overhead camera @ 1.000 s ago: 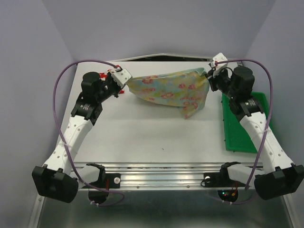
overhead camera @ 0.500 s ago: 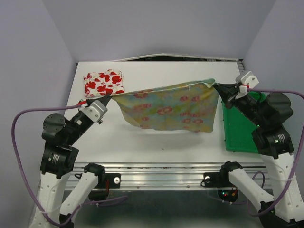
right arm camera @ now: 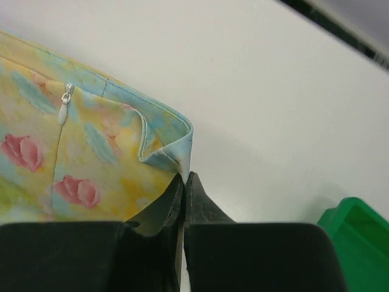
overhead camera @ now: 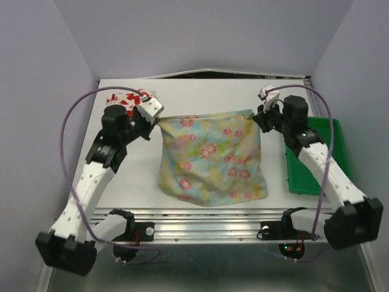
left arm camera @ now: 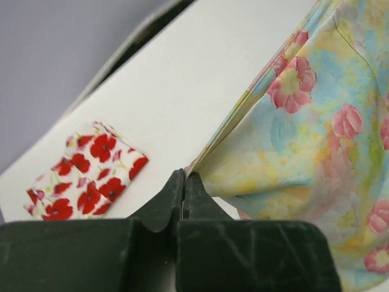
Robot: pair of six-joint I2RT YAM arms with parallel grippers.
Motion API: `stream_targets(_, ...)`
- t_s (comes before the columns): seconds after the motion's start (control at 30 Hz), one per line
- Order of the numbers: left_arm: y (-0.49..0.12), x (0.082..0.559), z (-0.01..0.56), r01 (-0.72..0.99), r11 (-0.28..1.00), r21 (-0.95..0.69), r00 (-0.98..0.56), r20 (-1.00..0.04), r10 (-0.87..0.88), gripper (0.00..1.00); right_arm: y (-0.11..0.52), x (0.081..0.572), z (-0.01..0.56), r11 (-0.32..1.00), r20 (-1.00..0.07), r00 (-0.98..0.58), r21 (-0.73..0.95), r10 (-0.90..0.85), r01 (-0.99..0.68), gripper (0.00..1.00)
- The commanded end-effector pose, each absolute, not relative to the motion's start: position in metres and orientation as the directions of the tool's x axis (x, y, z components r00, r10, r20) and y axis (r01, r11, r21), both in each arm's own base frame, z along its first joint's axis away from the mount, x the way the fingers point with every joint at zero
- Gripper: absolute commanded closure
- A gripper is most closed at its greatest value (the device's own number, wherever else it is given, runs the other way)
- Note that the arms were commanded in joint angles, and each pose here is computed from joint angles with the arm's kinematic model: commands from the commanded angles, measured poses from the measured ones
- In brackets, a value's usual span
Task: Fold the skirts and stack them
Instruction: Flatten the skirt out
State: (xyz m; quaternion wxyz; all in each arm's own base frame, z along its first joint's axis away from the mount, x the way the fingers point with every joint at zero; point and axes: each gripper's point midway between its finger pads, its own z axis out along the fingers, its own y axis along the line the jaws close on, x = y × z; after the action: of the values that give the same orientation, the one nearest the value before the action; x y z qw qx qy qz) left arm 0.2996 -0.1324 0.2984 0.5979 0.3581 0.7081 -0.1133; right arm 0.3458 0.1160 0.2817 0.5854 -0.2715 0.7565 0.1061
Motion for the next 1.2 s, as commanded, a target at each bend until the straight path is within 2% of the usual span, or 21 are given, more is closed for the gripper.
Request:
stream_targets(0.0, -0.129, 0.365, 0.245, 0.584, 0.774, 0.244, -0.168, -0.897, 0.409, 1.00, 0.097, 0.409, 0.233, 0.890, -0.913, -0.262, -0.187, -0.314, -0.416, 0.99)
stream_targets(0.13, -0.135, 0.427, 0.216, 0.551, 0.804, 0.225, -0.248, -0.875, 0.415, 1.00, 0.097, 0.464, 0.165, 0.903, -0.849, -0.405, -0.174, -0.340, -0.392, 0.99)
stream_targets(0.3, -0.149, 0.505, 0.199, 0.510, 0.832, 0.219, -0.288, -0.868, 0.404, 0.96, 0.089, 0.513, 0.152, 0.934, -0.837, -0.453, -0.172, -0.306, -0.313, 0.99)
stream_targets(0.33, -0.147, 0.516, 0.199, 0.491, 0.840, 0.228, -0.292, -0.866, 0.406, 0.93, 0.089, 0.516, 0.148, 0.938, -0.830, -0.471, -0.166, -0.299, -0.303, 0.95)
stream_targets(0.37, -0.148, 0.528, 0.198, 0.489, 0.842, 0.230, -0.304, -0.859, 0.411, 0.81, 0.085, 0.525, 0.149, 0.948, -0.832, -0.481, -0.151, -0.276, -0.282, 0.88)
stream_targets(0.4, -0.149, 0.532, 0.199, 0.484, 0.846, 0.226, -0.310, -0.859, 0.407, 0.76, 0.087, 0.526, 0.148, 0.948, -0.829, -0.489, -0.141, -0.271, -0.286, 0.85)
stream_targets(0.43, -0.150, 0.536, 0.206, 0.480, 0.848, 0.223, -0.310, -0.861, 0.402, 0.63, 0.088, 0.522, 0.143, 0.952, -0.810, -0.527, -0.117, -0.256, -0.283, 0.78)
stream_targets(0.47, -0.150, 0.536, 0.206, 0.481, 0.849, 0.218, -0.316, -0.861, 0.399, 0.61, 0.088, 0.522, 0.143, 0.956, -0.806, -0.539, -0.110, -0.246, -0.272, 0.69)
stream_targets(0.5, -0.151, 0.533, 0.213, 0.484, 0.849, 0.214, -0.306, -0.867, 0.394, 0.51, 0.084, 0.522, 0.143, 0.960, -0.791, -0.562, -0.113, -0.242, -0.255, 0.55)
stream_targets(0.53, -0.151, 0.526, 0.210, 0.491, 0.846, 0.207, -0.313, -0.865, 0.393, 0.16, 0.082, 0.521, 0.143, 0.963, -0.782, -0.576, -0.113, -0.237, -0.243, 0.36)
stream_targets(0.57, -0.149, 0.521, 0.209, 0.490, 0.847, 0.205, -0.322, -0.861, 0.394, 0.01, 0.077, 0.521, 0.145, 0.967, -0.777, -0.585, -0.127, -0.235, -0.221, 0.27)
stream_targets(0.63, -0.140, 0.503, 0.210, 0.488, 0.850, 0.200, -0.346, -0.849, 0.398, 0.02, 0.071, 0.516, 0.150, 0.969, -0.767, -0.596, -0.147, -0.238, -0.198, 0.13)
stream_targets(0.7, -0.130, 0.480, 0.209, 0.505, 0.844, 0.181, -0.386, -0.827, 0.409, 0.02, 0.070, 0.511, 0.155, 0.969, -0.758, -0.606, -0.146, -0.240, -0.201, 0.13)
stream_targets(0.77, -0.119, 0.446, 0.180, 0.581, 0.800, 0.147, -0.445, -0.766, 0.464, 0.06, 0.081, 0.494, 0.163, 0.953, -0.739, -0.618, -0.109, -0.268, -0.284, 0.14)
stream_targets(0.83, -0.111, 0.418, 0.174, 0.624, 0.771, 0.125, -0.455, -0.745, 0.488, 0.10, 0.097, 0.463, 0.161, 0.924, -0.696, -0.657, -0.024, -0.290, -0.383, 0.19)
stream_targets(0.87, -0.100, 0.407, 0.166, 0.626, 0.771, 0.114, -0.483, -0.720, 0.498, 0.16, 0.099, 0.451, 0.157, 0.916, -0.669, -0.683, 0.006, -0.294, -0.401, 0.20)
stream_targets(0.97, -0.079, 0.354, 0.124, 0.631, 0.775, 0.028, -0.605, -0.607, 0.515, 0.24, 0.099, 0.405, 0.131, 0.909, -0.547, -0.781, 0.081, -0.302, -0.409, 0.25)
stream_targets(1.17, -0.069, 0.324, 0.085, 0.588, 0.808, -0.032, -0.695, -0.531, 0.485, 0.27, 0.085, 0.366, 0.086, 0.926, -0.416, -0.857, 0.083, -0.303, -0.368, 0.31)
